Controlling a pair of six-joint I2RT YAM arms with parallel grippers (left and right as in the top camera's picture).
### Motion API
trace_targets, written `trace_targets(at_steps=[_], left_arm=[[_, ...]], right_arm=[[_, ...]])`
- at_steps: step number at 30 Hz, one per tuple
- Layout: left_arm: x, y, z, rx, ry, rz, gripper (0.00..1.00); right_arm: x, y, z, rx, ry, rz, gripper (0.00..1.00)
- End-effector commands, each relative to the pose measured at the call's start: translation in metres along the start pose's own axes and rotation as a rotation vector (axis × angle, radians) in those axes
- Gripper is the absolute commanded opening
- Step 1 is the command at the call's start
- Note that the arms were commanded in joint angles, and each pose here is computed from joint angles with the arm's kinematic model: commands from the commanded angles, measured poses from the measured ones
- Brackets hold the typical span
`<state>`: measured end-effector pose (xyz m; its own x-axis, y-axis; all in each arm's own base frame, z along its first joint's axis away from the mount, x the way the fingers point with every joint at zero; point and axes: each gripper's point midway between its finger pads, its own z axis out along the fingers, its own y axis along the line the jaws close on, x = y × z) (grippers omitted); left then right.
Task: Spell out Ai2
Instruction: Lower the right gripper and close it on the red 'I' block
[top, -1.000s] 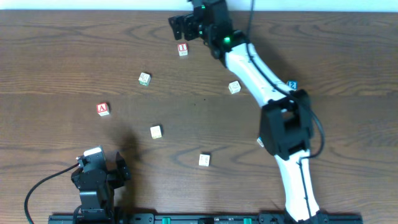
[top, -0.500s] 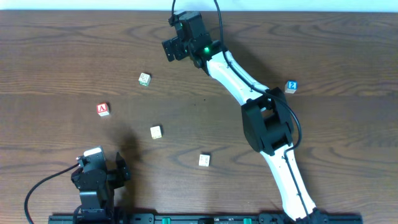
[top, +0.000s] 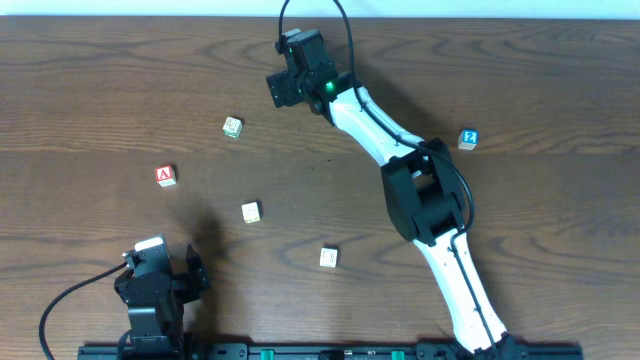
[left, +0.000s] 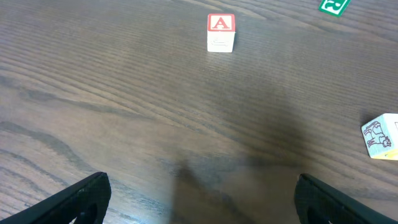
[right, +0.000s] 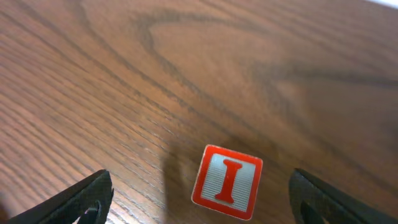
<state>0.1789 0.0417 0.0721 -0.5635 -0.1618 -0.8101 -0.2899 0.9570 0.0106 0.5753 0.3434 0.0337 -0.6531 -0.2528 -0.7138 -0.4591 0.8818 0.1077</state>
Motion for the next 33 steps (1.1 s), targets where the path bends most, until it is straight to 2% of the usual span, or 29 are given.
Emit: trace_targets(at_steps=[1,5,7,8,9,10,21,33], left_arm=[[0.0092,0.0024,0.003,-0.012,0.027,0.018,0.95],[0.0092,0.0024,0.003,-0.012,0.027,0.018,0.95],[0.0092,0.0024,0.003,-0.012,0.027,0.018,0.95],[0.0092,0.0024,0.003,-0.012,0.027,0.018,0.95],[0.0092,0.0024,0.003,-0.012,0.027,0.018,0.95],[0.0092,0.0024,0.003,-0.012,0.027,0.018,0.95],[0.0092,0.0024,0.003,-0.012,0.027,0.018,0.95],[0.0092,0.0024,0.003,-0.012,0.027,0.018,0.95]], right_arm=[[-0.0022,-0.0072,0.003,0.012,-0.006,0.057,0.87],[0.0022,-0.0105,0.0063,0.013,0.003,0.074,0.8],[0.0029,-0.0098,0.007,0.006,0.004,0.079,0.72],[0.0022,-0.0092,0.007,0.003,0.001,0.079,0.64],[0.0015,-0.0089,0.007,0.001,-0.001,0.079,0.53],[0.0014,-0.009,0.007,0.001,-0.002,0.079,0.36],[0.003,-0.0091,0.0072,0.002,0.004,0.079,0.38],[0.0024,-0.0105,0.0071,0.004,0.002,0.079,0.24]])
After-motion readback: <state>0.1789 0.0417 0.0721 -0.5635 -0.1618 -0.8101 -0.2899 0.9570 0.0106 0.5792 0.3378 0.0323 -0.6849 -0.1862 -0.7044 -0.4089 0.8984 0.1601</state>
